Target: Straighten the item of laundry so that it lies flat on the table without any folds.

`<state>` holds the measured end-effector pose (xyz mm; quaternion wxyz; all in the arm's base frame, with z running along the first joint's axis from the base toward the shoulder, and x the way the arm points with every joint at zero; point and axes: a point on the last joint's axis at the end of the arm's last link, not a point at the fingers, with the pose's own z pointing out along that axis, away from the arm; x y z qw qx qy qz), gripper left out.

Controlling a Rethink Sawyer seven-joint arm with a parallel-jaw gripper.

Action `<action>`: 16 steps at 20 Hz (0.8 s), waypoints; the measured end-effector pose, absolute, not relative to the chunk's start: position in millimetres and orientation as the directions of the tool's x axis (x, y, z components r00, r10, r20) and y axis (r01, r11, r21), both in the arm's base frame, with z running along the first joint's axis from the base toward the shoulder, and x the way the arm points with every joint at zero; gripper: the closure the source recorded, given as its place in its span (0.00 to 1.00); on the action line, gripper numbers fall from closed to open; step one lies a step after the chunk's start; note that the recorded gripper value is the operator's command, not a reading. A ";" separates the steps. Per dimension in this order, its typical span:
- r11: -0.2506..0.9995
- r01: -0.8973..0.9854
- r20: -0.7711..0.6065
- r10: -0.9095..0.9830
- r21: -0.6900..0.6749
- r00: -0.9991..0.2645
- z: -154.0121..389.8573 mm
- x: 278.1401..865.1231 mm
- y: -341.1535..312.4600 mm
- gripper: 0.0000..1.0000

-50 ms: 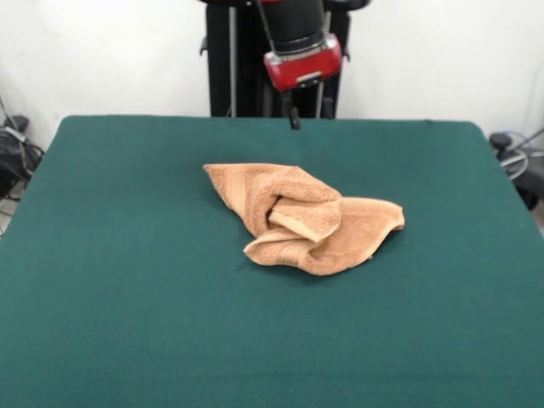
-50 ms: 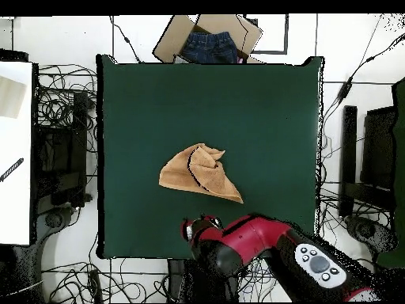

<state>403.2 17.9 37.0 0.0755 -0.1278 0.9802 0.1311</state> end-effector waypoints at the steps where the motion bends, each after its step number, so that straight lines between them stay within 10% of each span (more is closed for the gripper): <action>1: 0.931 -0.279 -0.185 -0.239 0.233 -0.953 37.5 403.2 21.1 0.00; 16: 0.908 -0.389 -0.211 -0.355 0.153 -0.911 41.5 379.3 77.7 0.00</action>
